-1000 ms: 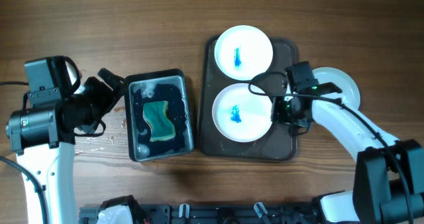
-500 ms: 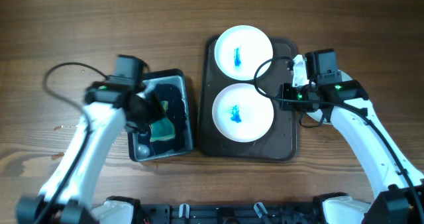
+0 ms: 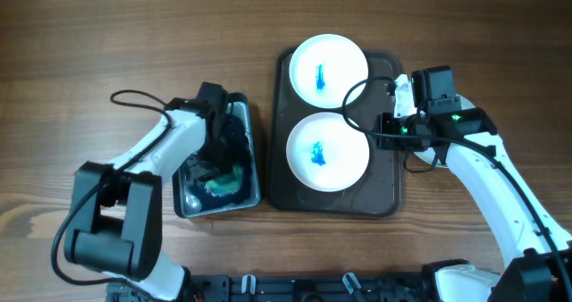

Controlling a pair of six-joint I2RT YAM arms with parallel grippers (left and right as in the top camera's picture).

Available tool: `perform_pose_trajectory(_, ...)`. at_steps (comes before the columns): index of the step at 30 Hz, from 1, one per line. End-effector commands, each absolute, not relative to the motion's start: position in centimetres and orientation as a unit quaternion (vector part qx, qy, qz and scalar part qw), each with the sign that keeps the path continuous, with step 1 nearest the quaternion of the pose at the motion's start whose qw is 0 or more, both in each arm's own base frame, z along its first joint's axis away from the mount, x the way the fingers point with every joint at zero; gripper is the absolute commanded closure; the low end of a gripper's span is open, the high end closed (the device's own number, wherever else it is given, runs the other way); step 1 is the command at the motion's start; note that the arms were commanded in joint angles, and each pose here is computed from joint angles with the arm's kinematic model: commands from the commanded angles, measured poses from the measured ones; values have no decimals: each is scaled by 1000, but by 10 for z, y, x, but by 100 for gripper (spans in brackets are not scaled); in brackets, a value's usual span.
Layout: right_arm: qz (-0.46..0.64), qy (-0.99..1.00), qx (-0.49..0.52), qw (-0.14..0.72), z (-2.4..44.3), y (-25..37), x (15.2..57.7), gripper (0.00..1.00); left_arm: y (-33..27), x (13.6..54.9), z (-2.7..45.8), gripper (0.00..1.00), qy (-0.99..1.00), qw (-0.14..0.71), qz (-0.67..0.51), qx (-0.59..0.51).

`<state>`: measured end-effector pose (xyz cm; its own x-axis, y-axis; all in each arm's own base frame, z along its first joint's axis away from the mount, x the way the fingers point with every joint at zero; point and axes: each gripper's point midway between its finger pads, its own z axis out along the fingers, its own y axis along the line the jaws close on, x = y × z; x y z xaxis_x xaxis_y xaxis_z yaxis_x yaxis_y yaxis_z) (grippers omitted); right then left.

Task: Clean dirty plates on tray and stack at the side
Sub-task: 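Grasp the sponge in the soap dish with the left gripper and lift it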

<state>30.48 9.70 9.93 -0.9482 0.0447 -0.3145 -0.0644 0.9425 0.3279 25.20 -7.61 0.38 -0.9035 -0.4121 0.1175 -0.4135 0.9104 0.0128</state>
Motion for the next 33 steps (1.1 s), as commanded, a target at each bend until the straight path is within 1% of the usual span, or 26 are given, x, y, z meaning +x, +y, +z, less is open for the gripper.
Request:
perform_pose_trajectory(1,180,969,-13,169,107,101,308,65,-73,248,-7,96,-976,67,-15,209)
perform_pose_trajectory(7,179,969,-12,167,107,101,307,65,-65,262,34,96,-974,33,4,226)
perform_pose_trajectory(8,179,969,-12,167,106,100,307,65,-63,265,40,80,-973,23,6,228)
perform_pose_trajectory(9,179,970,-12,166,106,100,307,65,-62,267,44,69,-973,14,8,229)
perform_pose_trajectory(12,179,970,-12,165,106,100,306,65,-47,273,52,45,-972,-18,-20,233)
perform_pose_trajectory(14,179,970,-12,164,106,100,306,65,-39,277,52,37,-971,-34,-42,233)
perform_pose_trajectory(17,179,970,-11,162,106,100,305,64,-27,283,45,36,-968,-53,-76,233)
perform_pose_trajectory(21,180,971,-2,158,105,100,303,65,-28,277,19,40,-969,-41,-76,232)
perform_pose_trajectory(22,179,971,-2,157,105,100,303,65,-28,273,11,43,-969,-36,-76,232)
perform_pose_trajectory(23,179,971,-2,157,105,100,303,65,-28,271,5,54,-970,-32,-75,231)
perform_pose_trajectory(24,179,971,-2,157,105,100,303,65,-30,266,-3,71,-970,-23,-71,231)
perform_pose_trajectory(25,179,971,-2,157,105,100,303,65,-29,264,-6,94,-970,-20,-71,231)
perform_pose_trajectory(26,179,971,-2,157,105,100,303,65,-29,263,-8,96,-970,-18,-72,231)
perform_pose_trajectory(33,177,973,-8,150,99,100,299,65,-35,271,8,96,-971,-28,-53,232)
